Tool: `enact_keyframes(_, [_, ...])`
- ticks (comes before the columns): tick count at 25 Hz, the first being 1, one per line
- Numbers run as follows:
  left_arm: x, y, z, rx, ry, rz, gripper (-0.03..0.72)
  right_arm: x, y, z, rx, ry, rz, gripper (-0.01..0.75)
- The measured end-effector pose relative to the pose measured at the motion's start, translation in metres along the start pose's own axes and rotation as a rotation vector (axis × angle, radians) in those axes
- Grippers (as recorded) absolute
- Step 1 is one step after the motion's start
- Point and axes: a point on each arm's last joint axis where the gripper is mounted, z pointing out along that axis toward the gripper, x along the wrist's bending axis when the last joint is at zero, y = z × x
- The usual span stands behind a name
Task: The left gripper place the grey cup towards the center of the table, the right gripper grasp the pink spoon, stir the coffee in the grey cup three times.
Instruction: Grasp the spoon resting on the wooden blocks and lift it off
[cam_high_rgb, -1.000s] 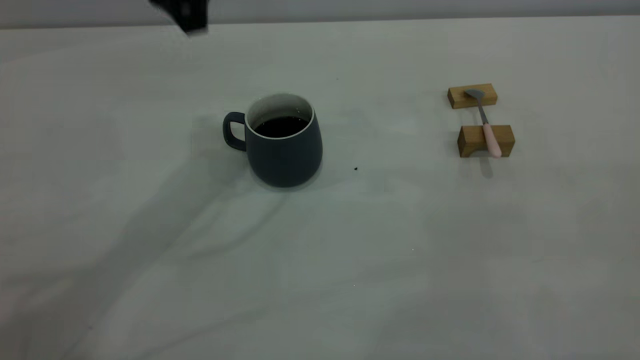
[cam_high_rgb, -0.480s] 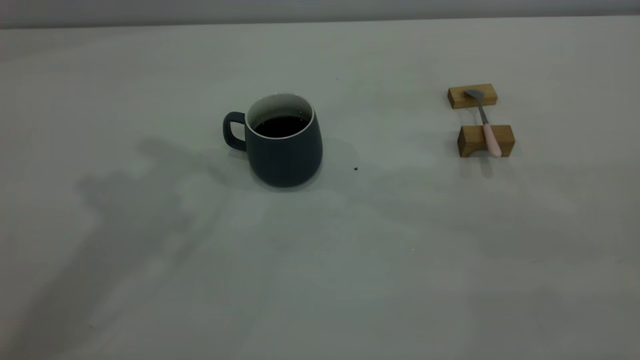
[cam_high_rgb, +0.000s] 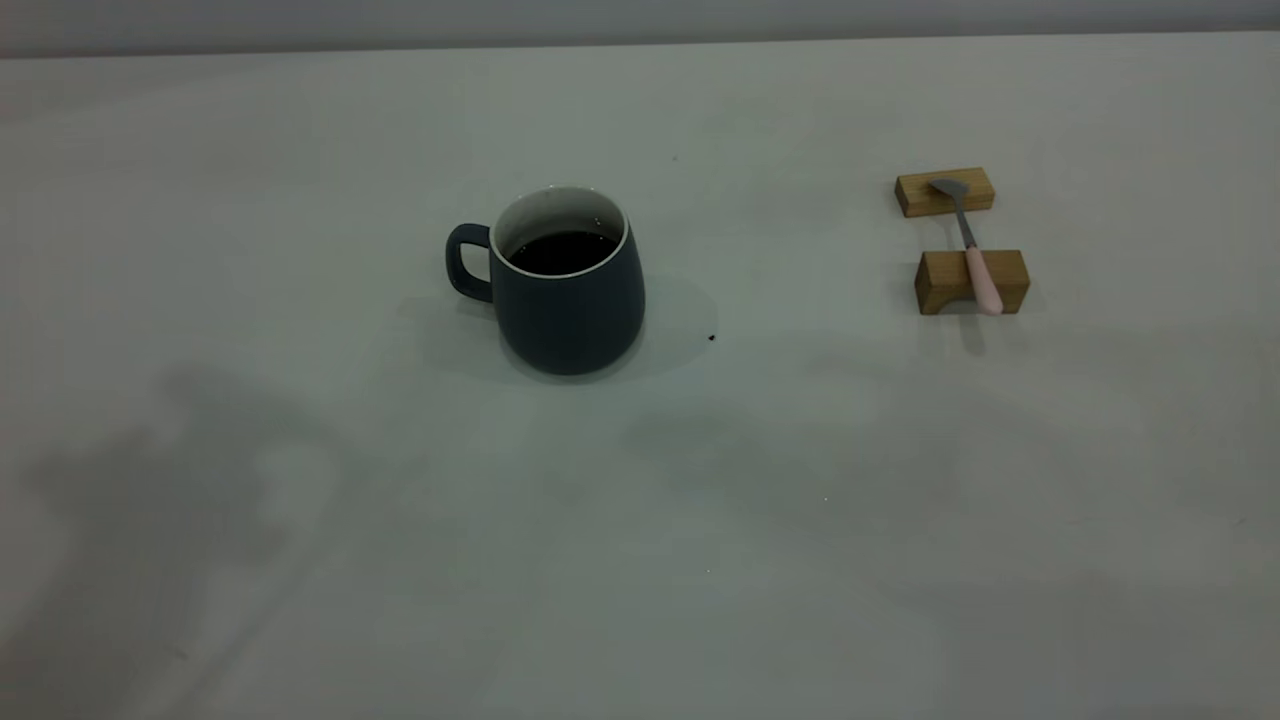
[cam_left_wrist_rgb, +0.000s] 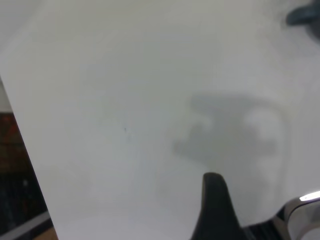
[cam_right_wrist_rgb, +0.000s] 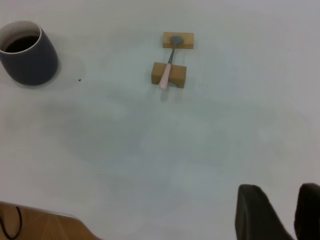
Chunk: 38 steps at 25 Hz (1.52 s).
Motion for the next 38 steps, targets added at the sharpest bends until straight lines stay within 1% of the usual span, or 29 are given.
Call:
enact_keyframes(5, [0.006,-0.051,-0.014,-0.036,-0.002,-0.077,0.586,0.0,0.0,0.0,0.0,0.0,0.0,0.237])
enact_keyframes(8, [0.009,-0.077,-0.014,-0.034,-0.021,-0.124,0.586,0.0,0.0,0.0,0.0,0.0,0.0,0.237])
enact_keyframes(11, [0.017,-0.107,-0.013,-0.027,-0.024,-0.228,0.586,0.0,0.0,0.0,0.0,0.0,0.0,0.237])
enact_keyframes(14, [0.026,-0.139,-0.012,-0.037,0.006,-0.336,0.586,0.0,0.0,0.0,0.0,0.0,0.0,0.237])
enact_keyframes(17, [0.025,-0.165,-0.012,-0.066,0.028,-0.384,0.586,0.0,0.0,0.0,0.0,0.0,0.0,0.237])
enact_keyframes(20, [0.019,-0.186,-0.01,-0.117,0.027,-0.439,0.586,0.0,0.0,0.0,0.0,0.0,0.0,0.237])
enact_keyframes(24, [0.009,-0.209,-0.006,-0.18,0.035,-0.502,0.586,0.0,0.0,0.0,0.0,0.0,0.0,0.237])
enact_keyframes(29, [-0.005,-0.231,0.003,-0.231,0.015,-0.527,0.586,0.0,0.0,0.0,0.0,0.0,0.0,0.237])
enact_keyframes(32, [-0.012,-0.239,0.009,-0.257,0.0,-0.533,0.586,0.0,0.0,0.0,0.0,0.0,0.0,0.237])
enact_keyframes(38, [-0.018,-0.25,0.008,-0.311,0.005,-0.525,0.586,0.0,0.0,0.0,0.0,0.0,0.0,0.237])
